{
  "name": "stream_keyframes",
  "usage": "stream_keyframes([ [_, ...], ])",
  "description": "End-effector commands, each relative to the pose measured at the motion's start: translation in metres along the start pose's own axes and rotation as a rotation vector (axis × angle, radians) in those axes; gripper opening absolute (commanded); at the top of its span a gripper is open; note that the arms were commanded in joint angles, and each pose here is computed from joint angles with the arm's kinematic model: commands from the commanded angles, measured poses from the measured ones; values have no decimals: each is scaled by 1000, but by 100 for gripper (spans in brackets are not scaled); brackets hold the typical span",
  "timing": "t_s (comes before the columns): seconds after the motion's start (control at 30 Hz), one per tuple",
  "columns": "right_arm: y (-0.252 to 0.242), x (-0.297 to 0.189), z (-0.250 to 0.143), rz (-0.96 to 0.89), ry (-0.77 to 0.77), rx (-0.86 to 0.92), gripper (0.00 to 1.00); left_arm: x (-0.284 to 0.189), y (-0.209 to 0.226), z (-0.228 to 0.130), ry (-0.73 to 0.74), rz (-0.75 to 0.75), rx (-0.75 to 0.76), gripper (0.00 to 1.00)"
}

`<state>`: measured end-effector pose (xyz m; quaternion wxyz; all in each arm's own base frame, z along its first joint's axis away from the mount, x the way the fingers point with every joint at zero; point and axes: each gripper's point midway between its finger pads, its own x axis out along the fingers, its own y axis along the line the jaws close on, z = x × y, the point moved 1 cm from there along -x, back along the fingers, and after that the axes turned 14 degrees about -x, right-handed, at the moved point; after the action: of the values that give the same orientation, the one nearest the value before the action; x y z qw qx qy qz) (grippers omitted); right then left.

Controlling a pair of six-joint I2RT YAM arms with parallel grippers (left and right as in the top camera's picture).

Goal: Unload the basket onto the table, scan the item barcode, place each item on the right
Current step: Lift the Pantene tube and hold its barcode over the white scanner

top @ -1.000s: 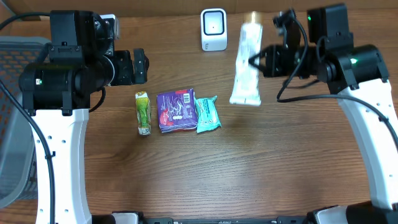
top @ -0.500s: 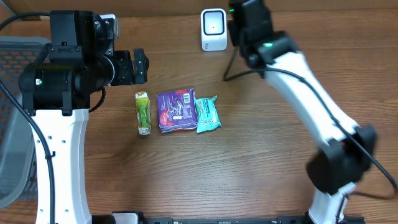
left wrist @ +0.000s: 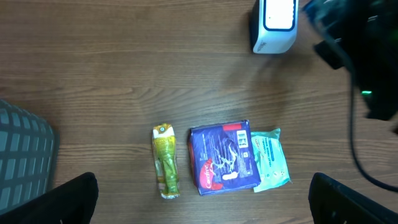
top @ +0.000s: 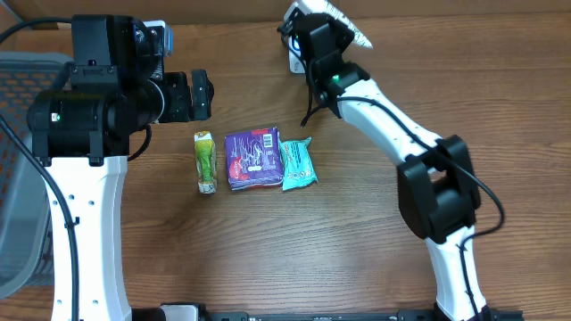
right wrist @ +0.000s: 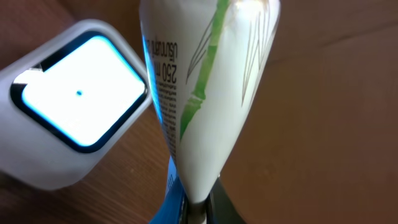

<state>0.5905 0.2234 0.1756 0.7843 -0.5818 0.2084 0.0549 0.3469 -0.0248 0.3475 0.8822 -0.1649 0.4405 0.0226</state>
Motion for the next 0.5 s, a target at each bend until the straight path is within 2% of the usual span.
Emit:
stream_keyframes([
  [0.0, 1, 11, 1, -52, 18, -96, 4, 1, -1, 2, -1, -2, 10, 100],
  [0.47, 9, 21, 2, -70, 12, -134, 4, 1, -1, 2, -1, -1, 11, 100],
])
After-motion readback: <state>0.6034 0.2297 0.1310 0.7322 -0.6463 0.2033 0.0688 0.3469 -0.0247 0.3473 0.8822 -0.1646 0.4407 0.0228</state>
